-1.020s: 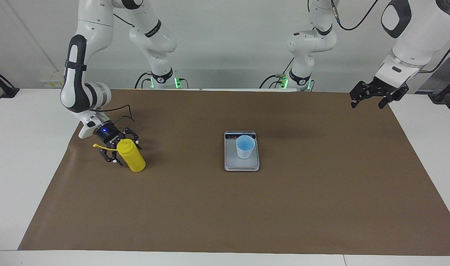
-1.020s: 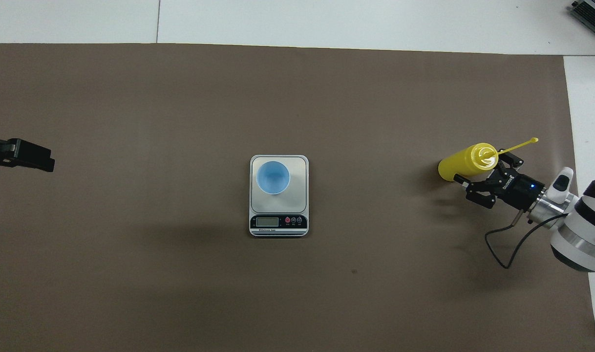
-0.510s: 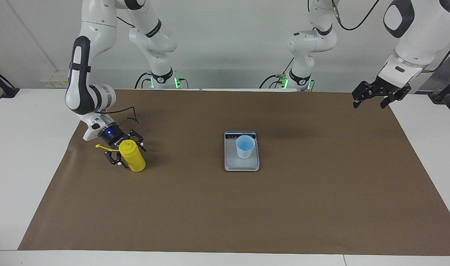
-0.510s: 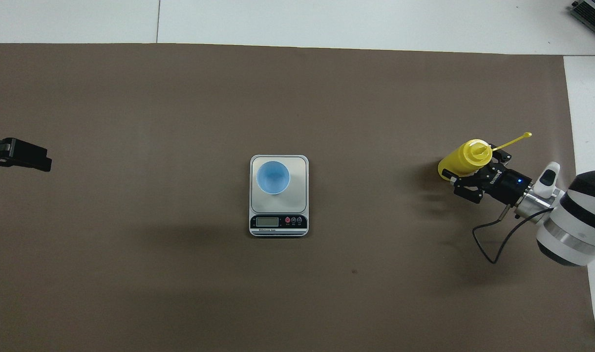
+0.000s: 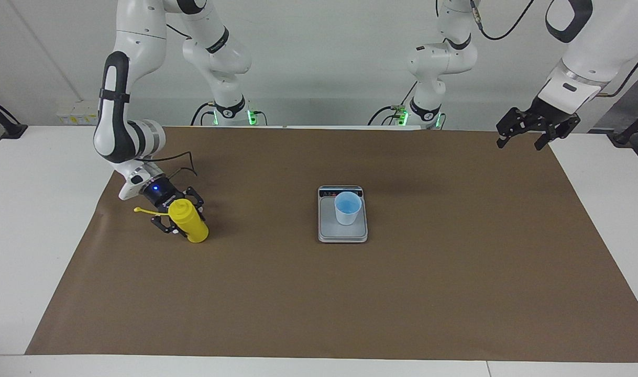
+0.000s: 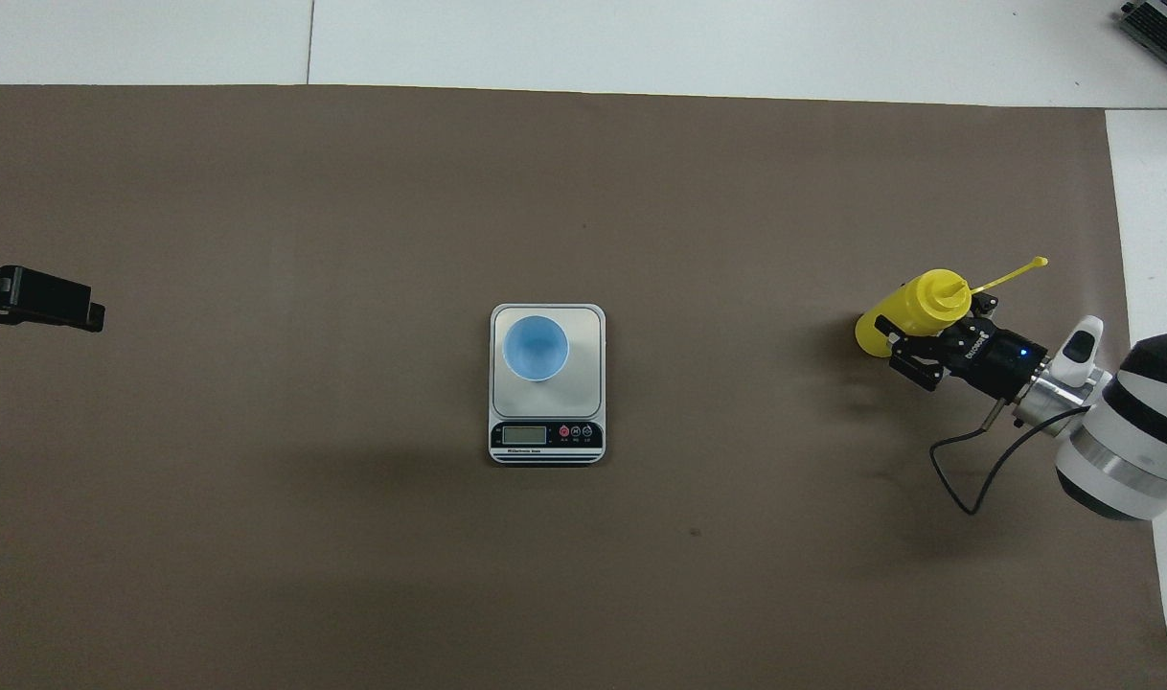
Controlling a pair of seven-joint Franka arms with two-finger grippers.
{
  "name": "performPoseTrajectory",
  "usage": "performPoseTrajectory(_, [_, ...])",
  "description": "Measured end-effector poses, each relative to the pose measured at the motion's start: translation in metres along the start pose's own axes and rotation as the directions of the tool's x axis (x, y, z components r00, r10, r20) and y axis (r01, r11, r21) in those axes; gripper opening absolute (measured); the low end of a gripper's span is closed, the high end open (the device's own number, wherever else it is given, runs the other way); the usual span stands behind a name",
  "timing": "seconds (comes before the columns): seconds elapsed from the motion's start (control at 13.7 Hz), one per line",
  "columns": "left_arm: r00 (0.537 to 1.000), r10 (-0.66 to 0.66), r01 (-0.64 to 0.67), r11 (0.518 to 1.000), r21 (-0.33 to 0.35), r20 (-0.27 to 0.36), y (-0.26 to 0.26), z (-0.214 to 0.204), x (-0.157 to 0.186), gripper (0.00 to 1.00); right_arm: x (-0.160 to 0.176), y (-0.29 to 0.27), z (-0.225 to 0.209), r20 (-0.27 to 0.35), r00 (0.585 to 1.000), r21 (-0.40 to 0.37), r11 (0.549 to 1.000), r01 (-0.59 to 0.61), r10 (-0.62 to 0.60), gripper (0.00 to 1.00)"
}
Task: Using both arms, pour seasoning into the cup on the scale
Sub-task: 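Reach the right gripper to the yellow bottle and grasp it, then lift the yellow bottle with the right gripper toward the cup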
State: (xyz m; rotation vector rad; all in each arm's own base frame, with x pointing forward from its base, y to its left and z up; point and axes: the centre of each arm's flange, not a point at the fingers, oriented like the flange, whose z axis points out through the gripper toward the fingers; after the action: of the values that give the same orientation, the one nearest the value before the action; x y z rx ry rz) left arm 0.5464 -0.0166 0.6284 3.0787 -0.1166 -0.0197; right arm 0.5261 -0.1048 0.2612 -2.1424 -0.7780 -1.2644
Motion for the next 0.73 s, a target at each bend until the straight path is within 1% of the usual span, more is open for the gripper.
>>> performPoseTrajectory(0.15, [1.000,0.000,0.000,1.000,0.000,0.004,0.000,0.000,0.000,1.00,0.009,0.003,-0.005,0.015,1.000,-0.023,0.999,-0.024,0.024,0.55])
performPoseTrajectory(0.22, [1.000,0.001,-0.001,1.000,0.004,0.011,0.000,0.001,-0.001,1.00,0.017,0.005,-0.007,0.022,0.999,-0.027,0.999,-0.033,0.033,0.49])
performPoseTrajectory(0.29, [1.000,0.002,-0.002,1.000,0.012,0.018,-0.001,0.002,-0.002,1.00,0.028,0.006,-0.010,0.029,0.999,-0.022,0.999,-0.033,0.033,0.46])
performPoseTrajectory(0.51, [1.000,0.004,-0.004,1.000,0.020,0.020,0.000,0.002,-0.002,1.00,0.065,0.013,-0.015,0.091,0.996,-0.013,1.000,-0.024,0.025,0.46])
performPoseTrajectory(0.58, [1.000,0.004,-0.004,1.000,0.020,0.020,0.000,0.002,-0.002,1.00,0.079,0.012,-0.011,0.109,0.994,-0.014,1.000,-0.023,0.025,0.45])
performPoseTrajectory(0.73, [1.000,0.004,-0.004,1.000,0.020,0.020,0.000,0.002,-0.002,1.00,0.104,0.001,0.004,0.127,0.991,-0.027,0.999,-0.037,0.040,0.42])
